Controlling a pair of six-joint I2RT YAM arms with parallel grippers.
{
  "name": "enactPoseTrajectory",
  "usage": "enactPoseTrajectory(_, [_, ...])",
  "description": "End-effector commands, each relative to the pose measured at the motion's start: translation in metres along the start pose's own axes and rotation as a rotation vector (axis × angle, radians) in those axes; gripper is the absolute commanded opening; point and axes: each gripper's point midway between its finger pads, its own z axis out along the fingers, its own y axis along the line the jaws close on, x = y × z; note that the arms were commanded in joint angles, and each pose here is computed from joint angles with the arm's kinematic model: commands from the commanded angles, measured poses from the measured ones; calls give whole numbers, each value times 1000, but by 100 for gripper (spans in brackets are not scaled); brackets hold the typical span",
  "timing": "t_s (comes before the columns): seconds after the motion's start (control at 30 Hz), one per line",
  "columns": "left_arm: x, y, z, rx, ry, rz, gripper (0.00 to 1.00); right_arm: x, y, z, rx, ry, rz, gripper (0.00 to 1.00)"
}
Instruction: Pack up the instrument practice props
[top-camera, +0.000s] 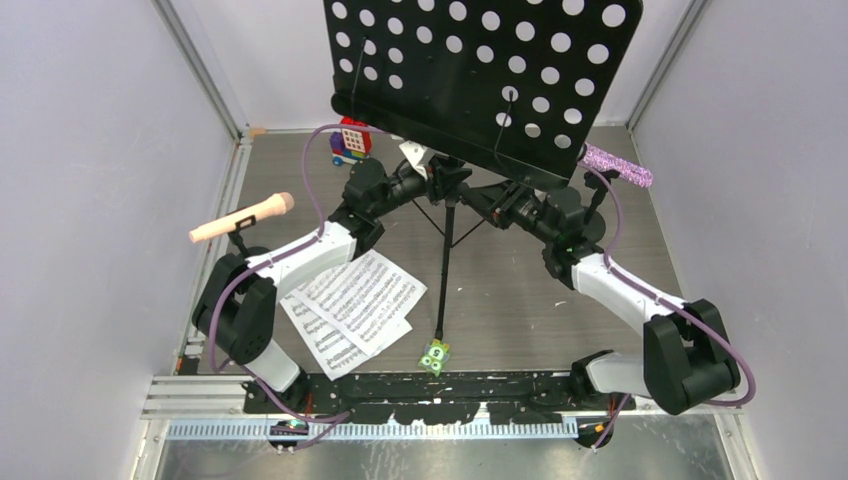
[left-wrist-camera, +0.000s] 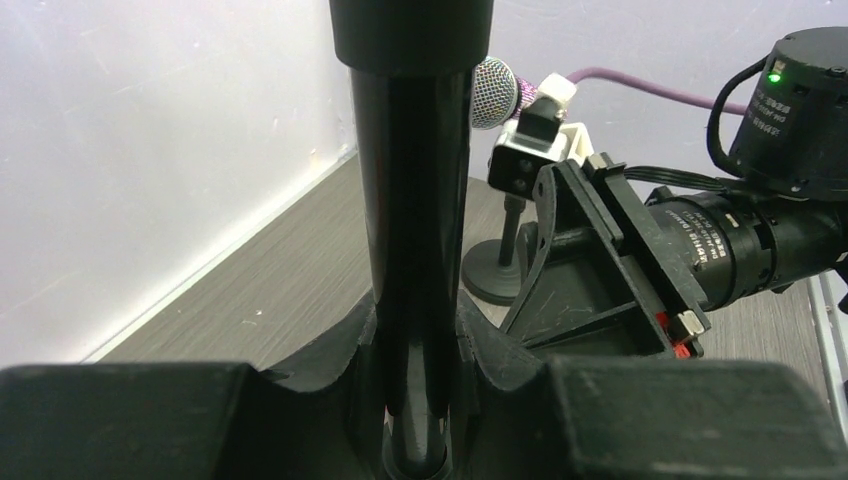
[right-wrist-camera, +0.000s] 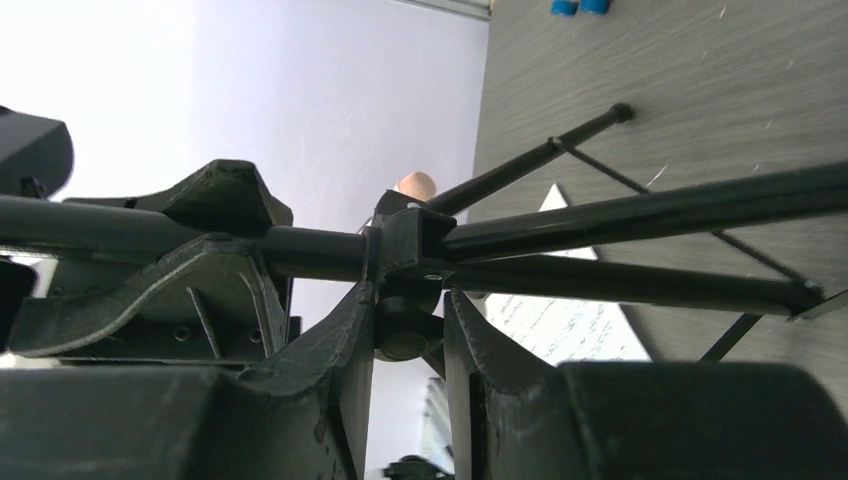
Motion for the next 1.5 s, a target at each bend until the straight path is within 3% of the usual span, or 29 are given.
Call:
enactPoseTrajectory(0.0, [40, -12, -7, 51, 125, -88, 0, -13, 46, -11, -141, -87, -304, 0])
enactPoseTrajectory(0.2, [42, -11, -4, 51, 127, -101, 0, -4, 58, -13, -168, -81, -630, 1])
enactPoseTrajectory(0.33, [42, -9, -3, 52, 127, -105, 0, 2, 63, -15, -221, -78, -745, 1])
enactPoseTrajectory(0.43, [42, -9, -2, 58, 124, -118, 0, 0, 59, -15, -210, -98, -744, 3])
enactPoseTrajectory(0.53, [42, -9, -2, 59, 125, -123, 0, 0, 56, -15, -191, -94, -679, 58])
enactPoseTrajectory(0.6, [42, -9, -2, 58, 125, -126, 0, -4, 46, -15, -122, -115, -575, 72])
enactPoseTrajectory(0.63, [42, -9, -3, 58, 125, -127, 0, -7, 40, -16, -79, -128, -507, 75])
enactPoseTrajectory(0.87, [41, -8, -4, 56, 122, -133, 0, -11, 21, -20, 41, -180, -12, 75])
enactPoseTrajectory(1.0, [40, -8, -4, 57, 122, -136, 0, -11, 13, -18, 90, -189, 196, 70])
enactPoseTrajectory(1.27, [40, -8, -3, 59, 120, -141, 0, -7, 10, -7, 73, -162, 387, 66])
enactPoseTrajectory(1.47, [39, -8, -3, 59, 119, -143, 0, 4, 12, 4, 19, -118, 494, 57])
